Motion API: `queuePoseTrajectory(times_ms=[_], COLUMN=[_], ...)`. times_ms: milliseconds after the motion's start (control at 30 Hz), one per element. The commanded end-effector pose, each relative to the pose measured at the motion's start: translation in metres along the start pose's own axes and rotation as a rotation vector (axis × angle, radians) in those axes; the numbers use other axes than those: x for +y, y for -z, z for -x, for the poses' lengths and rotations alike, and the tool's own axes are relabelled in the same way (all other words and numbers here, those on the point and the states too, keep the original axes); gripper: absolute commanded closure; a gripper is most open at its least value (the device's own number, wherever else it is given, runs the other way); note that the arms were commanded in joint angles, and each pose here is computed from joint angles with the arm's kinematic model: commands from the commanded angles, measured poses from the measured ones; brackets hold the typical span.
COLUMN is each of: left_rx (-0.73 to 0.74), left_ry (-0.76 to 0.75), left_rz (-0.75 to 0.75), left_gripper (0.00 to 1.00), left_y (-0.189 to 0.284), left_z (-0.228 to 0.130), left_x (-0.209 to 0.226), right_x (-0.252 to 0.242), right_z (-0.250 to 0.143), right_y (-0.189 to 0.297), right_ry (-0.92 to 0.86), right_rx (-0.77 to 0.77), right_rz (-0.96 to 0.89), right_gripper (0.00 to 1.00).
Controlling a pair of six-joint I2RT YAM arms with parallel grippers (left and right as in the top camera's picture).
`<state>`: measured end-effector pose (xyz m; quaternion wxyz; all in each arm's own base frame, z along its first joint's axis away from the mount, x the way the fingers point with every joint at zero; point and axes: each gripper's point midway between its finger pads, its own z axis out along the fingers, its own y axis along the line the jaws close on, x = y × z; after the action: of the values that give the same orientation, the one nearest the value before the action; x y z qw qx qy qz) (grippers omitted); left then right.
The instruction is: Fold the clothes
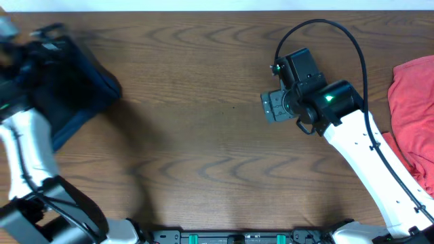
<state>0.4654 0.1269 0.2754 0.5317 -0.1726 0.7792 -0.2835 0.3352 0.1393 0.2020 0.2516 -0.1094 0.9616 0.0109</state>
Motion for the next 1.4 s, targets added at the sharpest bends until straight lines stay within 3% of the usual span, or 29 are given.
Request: queuePoseTrajectory(times_ms=[0, 167, 333, 467, 633, 767, 900, 1200, 1367], left_rx=[0.192, 0.529, 0.773, 0.931, 1.036, 0.928, 0.781, 0.283, 0.167], left_ry=[-0.073, -0.242, -0.453, -0.532, -0.527, -0.548, -0.556, -0.581, -0.577], left_rz=[-0.030, 0.064, 0.125, 0.245, 0.330, 0.404, 0.357, 0.204, 0.151], left_gripper=[0.02, 0.02, 0.02, 0.02, 0.02, 0.02, 0.02, 0.02, 0.02], left_y=[-0.035, -0.056, -0.036, -0.001, 0.047, 0.073, 0.101, 0.171, 0.199], left_z=[-0.068, -0.190, -0.273, -0.306, -0.307, -0.277, -0.254, -0.206, -0.197], left_x=[-0.033, -0.077, -0.106, -0.100, -0.093, -0.096, -0.112, -0.136, -0.143], right_x=[-0.009, -0.036, -0.076, -0.106, -0.135, -0.136, -0.129, -0.120, -0.114], right_z=[0.008, 0.013, 0.021, 0.018, -0.016, -0.033, -0.040, -0.079, -0.112], right_y=[0.004, 0.001, -0.001, -0.001, 0.001, 0.008, 0.021, 0.076, 0.092], right_ry=[-0.085, -0.203, -0.310, -0.356, -0.450, -0.468, -0.453, -0.439, -0.437], right_rx=[-0.030, -0.040, -0.064, -0.057, 0.058, 0.110, 0.055, -0.410, -0.515], right_rz=[-0.008, -0.031, -0.045, -0.029, -0.048, -0.056, -0.049, -0.096, -0.093], right_gripper=[0.02, 0.01, 0.01, 0.01, 0.01, 0.01, 0.01, 0.01, 0.01])
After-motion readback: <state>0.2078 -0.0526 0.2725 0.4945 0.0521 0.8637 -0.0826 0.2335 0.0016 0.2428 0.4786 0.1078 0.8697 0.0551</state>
